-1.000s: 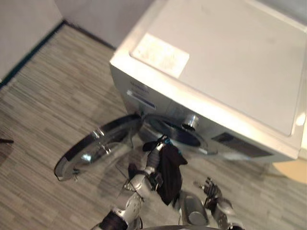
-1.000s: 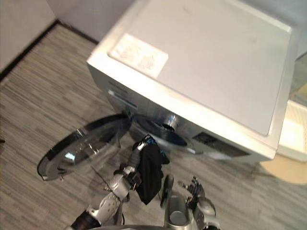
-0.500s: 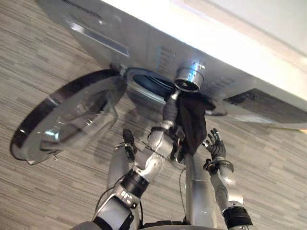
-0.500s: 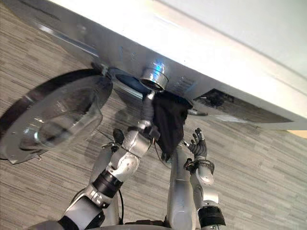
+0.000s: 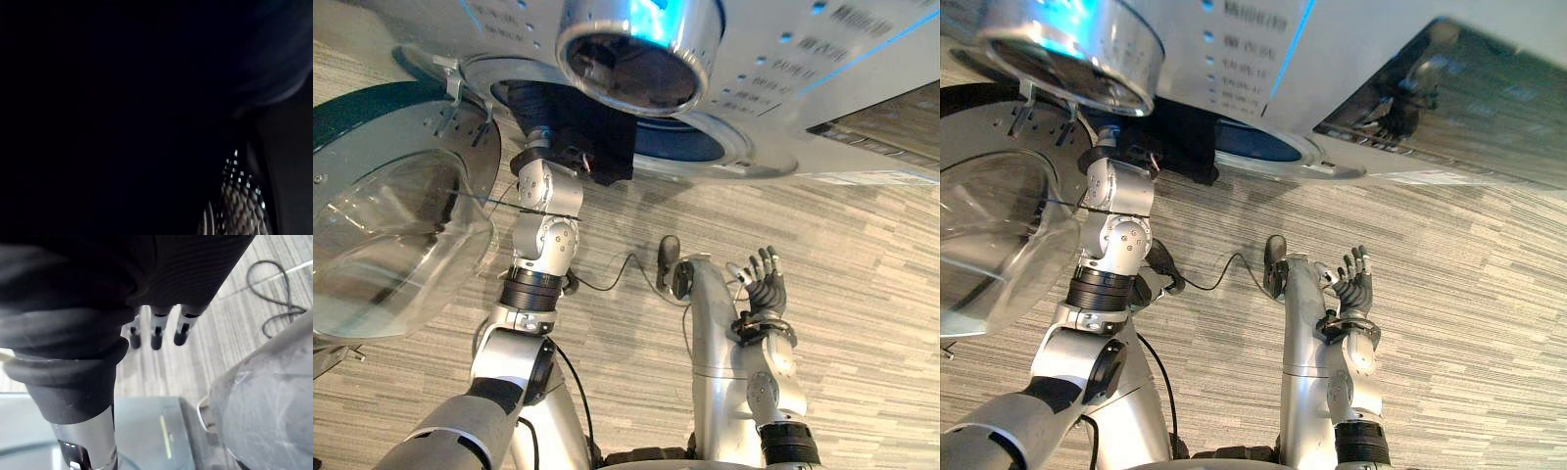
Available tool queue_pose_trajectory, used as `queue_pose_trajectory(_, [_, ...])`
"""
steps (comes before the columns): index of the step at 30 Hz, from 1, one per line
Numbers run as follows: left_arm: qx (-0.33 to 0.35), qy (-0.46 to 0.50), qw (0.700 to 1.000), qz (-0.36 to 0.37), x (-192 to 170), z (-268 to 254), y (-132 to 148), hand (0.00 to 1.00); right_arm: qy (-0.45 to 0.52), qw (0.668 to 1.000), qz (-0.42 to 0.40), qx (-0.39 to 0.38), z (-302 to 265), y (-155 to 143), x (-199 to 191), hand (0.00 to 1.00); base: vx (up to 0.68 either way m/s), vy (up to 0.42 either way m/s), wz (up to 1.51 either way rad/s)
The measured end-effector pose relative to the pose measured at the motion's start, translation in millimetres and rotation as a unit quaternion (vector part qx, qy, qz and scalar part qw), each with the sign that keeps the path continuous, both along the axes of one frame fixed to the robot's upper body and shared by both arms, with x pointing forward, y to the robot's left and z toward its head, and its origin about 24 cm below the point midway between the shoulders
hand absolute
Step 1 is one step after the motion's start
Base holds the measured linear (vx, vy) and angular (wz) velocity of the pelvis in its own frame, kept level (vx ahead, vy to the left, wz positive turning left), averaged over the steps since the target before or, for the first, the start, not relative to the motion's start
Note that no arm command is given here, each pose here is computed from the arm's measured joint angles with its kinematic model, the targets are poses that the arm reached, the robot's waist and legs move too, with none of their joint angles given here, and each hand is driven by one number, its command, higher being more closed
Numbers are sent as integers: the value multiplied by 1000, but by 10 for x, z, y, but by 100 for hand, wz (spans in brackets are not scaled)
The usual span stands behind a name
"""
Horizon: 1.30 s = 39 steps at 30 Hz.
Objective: Pick up the laundry basket with both hands and put the clothes into the washing machine.
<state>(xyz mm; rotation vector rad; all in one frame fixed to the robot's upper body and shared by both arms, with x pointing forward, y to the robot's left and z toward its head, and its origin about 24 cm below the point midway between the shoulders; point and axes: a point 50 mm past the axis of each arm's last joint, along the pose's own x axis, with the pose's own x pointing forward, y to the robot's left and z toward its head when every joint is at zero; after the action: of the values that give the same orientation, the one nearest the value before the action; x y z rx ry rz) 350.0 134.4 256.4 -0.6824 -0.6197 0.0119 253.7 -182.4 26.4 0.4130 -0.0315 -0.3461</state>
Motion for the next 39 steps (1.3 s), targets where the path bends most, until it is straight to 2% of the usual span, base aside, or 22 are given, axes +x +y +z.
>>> queue_pose_trajectory(5, [3, -6, 1000, 12, 41, 131, 47, 100, -7, 1000, -3, 4, 23, -47, 1, 0, -11, -10, 2])
queue_pose_trajectory(9, [15, -25, 1000, 5, 45, 325, -59, 100, -17, 1000, -6, 5, 54, -79, 0, 0, 0, 0, 0])
queue_pose_trajectory(12, [78, -68, 995, -2, 48, 784, -232, 100, -31, 1000, -2, 6, 85, -85, -5, 0, -3, 6, -2])
queue_pose_trajectory(15, [132, -171, 976, 2, -162, 1532, -335, 100, -34, 999, 4, 20, 70, -70, -7, 0, 9, 28, -18])
queue_pose_trajectory(19, [174, -148, 974, 12, -35, 1572, -372, 100, -28, 999, -5, 29, 29, -103, -27, 0, 12, 32, -22])
queue_pose_trajectory(24, [220, -184, 957, 29, -170, 2046, -425, 100, -16, 998, -32, 47, -52, -191, -101, 0, -31, 47, -37])
queue_pose_trajectory(30, [243, -185, 952, 35, -179, 2094, -444, 100, -12, 996, -58, 61, -88, -275, -154, 0, -37, 41, -8])
queue_pose_trajectory(32, [256, -190, 946, 57, -206, 2128, -444, 100, -11, 996, -67, 60, -93, -314, -170, 0, -40, 33, -10])
queue_pose_trajectory(33, [275, -194, 936, 99, -220, 2138, -430, 100, -11, 996, -69, 59, -94, -322, -177, 0, -39, 31, -11])
queue_pose_trajectory(34, [313, -201, 914, 161, -233, 2141, -421, 0, -14, 996, -71, 57, -87, -327, -183, 0, -36, 31, -11])
queue_pose_trajectory(35, [367, -208, 879, 223, -235, 2117, -439, 0, -20, 995, -75, 55, -64, -347, -202, 0, -37, 35, -9])
queue_pose_trajectory(36, [437, -216, 818, 304, -229, 2084, -471, 0, -28, 995, -80, 52, -43, -366, -214, 0, -22, 23, -7])
queue_pose_trajectory(37, [480, -223, 774, 349, -220, 2058, -492, 0, -33, 995, -84, 50, -28, -386, -223, 0, -22, 30, -6])
queue_pose_trajectory(39, [601, -250, 590, 477, -198, 1983, -561, 0, -58, 992, -105, 42, 41, -460, -251, 0, -22, 32, -4])
